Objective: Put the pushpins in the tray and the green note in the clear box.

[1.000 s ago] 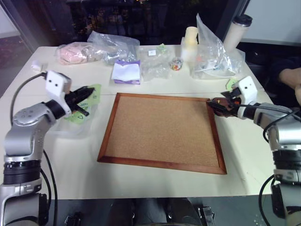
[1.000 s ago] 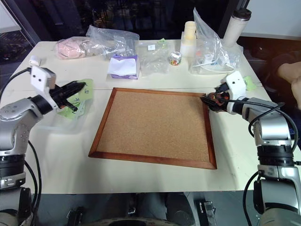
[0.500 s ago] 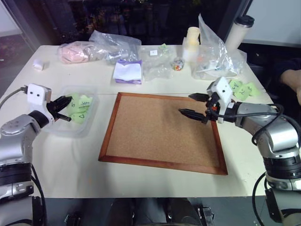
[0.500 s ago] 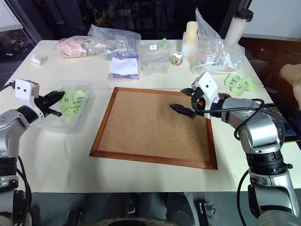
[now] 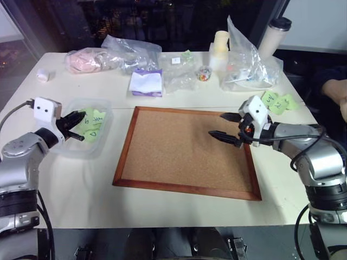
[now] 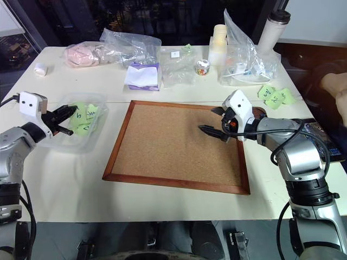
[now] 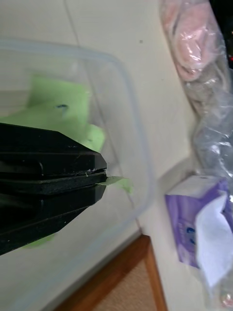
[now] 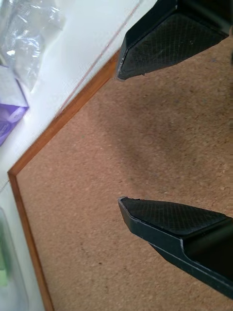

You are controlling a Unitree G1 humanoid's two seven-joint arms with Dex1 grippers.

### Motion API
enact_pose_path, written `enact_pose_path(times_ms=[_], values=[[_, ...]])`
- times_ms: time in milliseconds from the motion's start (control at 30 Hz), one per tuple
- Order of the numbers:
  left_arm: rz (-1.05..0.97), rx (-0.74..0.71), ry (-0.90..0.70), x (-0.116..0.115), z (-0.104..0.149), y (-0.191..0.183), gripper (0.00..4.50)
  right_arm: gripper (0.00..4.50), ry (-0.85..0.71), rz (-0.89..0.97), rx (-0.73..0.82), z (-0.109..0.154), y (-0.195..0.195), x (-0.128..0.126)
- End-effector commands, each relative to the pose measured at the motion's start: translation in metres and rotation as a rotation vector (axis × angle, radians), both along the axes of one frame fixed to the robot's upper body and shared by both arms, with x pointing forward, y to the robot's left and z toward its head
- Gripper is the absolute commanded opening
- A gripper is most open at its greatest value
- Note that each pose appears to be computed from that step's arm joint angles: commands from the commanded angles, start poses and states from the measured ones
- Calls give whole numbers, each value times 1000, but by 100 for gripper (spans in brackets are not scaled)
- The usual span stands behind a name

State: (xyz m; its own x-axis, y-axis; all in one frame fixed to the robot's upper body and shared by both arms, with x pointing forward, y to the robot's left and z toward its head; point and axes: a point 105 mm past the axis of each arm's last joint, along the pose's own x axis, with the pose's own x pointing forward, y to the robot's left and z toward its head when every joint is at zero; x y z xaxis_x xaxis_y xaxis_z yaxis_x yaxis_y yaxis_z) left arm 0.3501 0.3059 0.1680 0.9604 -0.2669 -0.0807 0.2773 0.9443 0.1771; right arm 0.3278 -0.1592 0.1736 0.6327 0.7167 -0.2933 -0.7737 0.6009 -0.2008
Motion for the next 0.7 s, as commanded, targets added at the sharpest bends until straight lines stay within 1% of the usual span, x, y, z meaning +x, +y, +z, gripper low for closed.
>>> enact_pose_path(times_ms=[33, 67, 200, 267, 300, 400, 500, 567, 700], values=[[70, 14, -51, 2, 13, 11, 69, 399, -31, -11, -13, 6, -6, 1], [77, 12, -50, 1, 13, 13, 94, 399, -28, -15, -14, 6, -7, 2], [63, 2, -52, 0, 13, 7, 299, 399, -20, -14, -29, 5, -10, 2], [29, -14, -61, -3, 16, 0, 403, 399, -19, -17, -38, 5, -13, 2], [13, -21, -64, -4, 18, -3, 403, 399, -19, -19, -41, 5, -14, 3], [-130, -59, -57, -14, 26, -28, 403, 399, -20, -24, -50, 6, -18, 3], [-310, -89, -1, -28, 28, -61, 403, 399, -20, -16, -63, 8, -22, 1], [-381, -75, 28, -35, 26, -75, 403, 399, -20, -10, -69, 10, -24, -2], [-577, -42, 98, -52, 23, -116, 403, 399, -24, 16, -104, 16, -30, -17]])
